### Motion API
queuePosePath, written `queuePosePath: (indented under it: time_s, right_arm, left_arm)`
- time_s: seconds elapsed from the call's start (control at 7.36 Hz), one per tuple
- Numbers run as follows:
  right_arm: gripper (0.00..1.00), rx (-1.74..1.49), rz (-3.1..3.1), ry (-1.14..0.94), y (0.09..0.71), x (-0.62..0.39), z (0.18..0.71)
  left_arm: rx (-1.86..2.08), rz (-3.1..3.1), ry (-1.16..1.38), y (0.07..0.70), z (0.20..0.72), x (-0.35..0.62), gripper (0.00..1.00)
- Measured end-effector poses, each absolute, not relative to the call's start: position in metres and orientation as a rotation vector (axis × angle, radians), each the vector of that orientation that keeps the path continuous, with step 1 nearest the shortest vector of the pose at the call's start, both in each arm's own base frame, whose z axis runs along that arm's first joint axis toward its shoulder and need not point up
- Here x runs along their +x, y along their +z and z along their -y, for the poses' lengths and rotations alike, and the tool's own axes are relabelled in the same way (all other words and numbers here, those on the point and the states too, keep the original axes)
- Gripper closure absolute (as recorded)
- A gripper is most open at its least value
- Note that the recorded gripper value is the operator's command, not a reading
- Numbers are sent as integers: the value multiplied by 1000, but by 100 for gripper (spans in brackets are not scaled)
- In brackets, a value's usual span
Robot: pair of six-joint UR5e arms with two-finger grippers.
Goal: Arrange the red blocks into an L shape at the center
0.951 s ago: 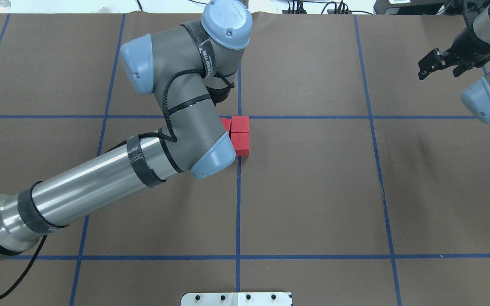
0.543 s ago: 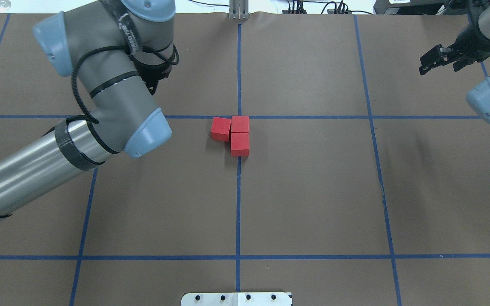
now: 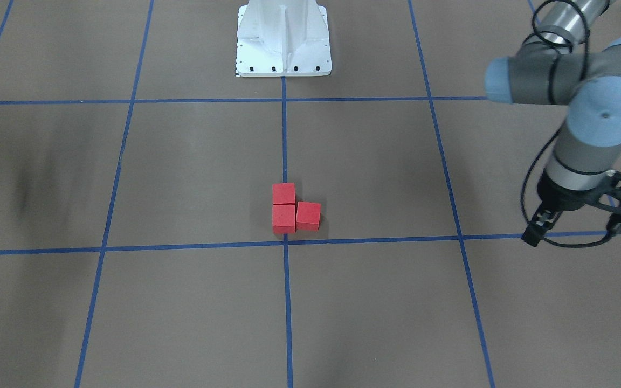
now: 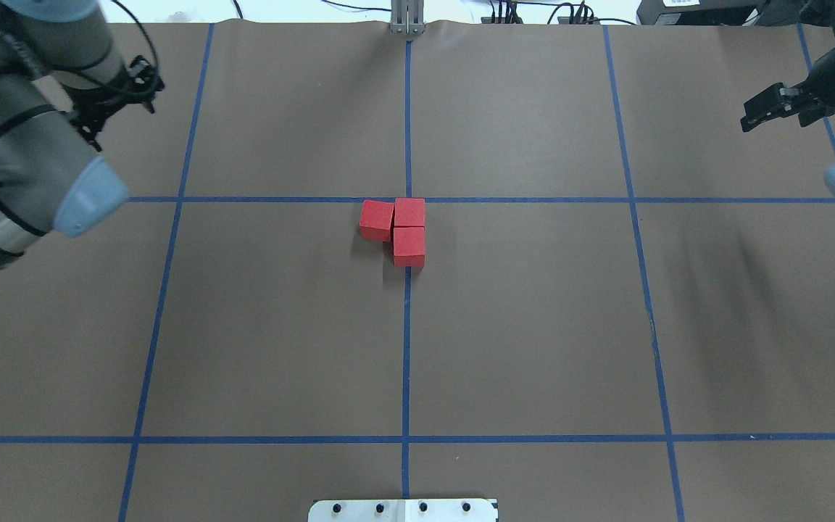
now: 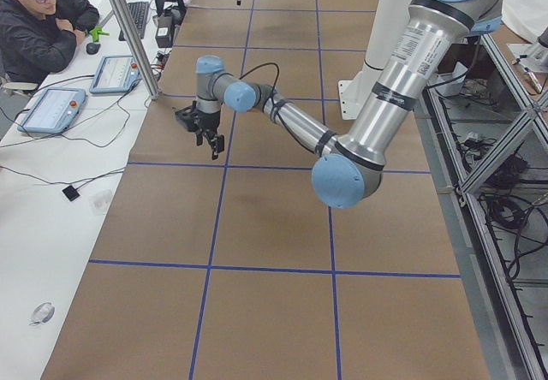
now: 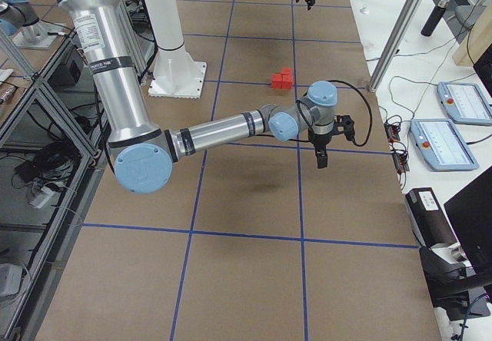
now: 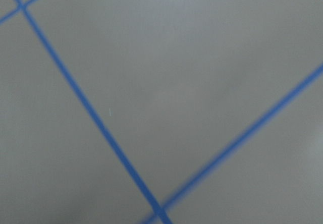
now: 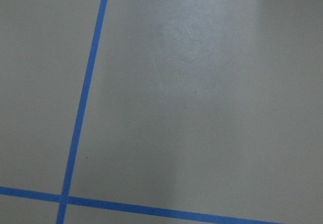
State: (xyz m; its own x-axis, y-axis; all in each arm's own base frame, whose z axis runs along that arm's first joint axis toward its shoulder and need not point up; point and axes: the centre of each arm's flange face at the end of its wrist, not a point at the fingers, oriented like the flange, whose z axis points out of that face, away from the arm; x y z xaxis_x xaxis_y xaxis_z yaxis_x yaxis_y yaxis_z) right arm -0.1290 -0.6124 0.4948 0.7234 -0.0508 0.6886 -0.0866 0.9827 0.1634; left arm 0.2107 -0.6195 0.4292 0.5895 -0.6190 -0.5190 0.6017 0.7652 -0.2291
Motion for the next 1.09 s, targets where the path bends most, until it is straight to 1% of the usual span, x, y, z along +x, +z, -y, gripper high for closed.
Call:
queuePosePath:
  time_s: [0.27,0.54,0.68,0.81,1.09]
  right_arm:
    - [1,150,757,57,513,-114,616]
    - [1,117,798,74,515,-100,615]
    - [1,108,814,81,516,-94,614]
    - [1,103,819,91,520,-87,613]
    - [1,87,828,128,537,-61,604]
  left_arm:
    - [16,-710,-420,519,625,68,0]
    - [118,-716,-138,574,619,-25,0]
    - [143,-737,-42,589,612,-42,0]
    - [154,-749,2,596,608,-47,0]
    - [151,-754,25,613,595,-49,0]
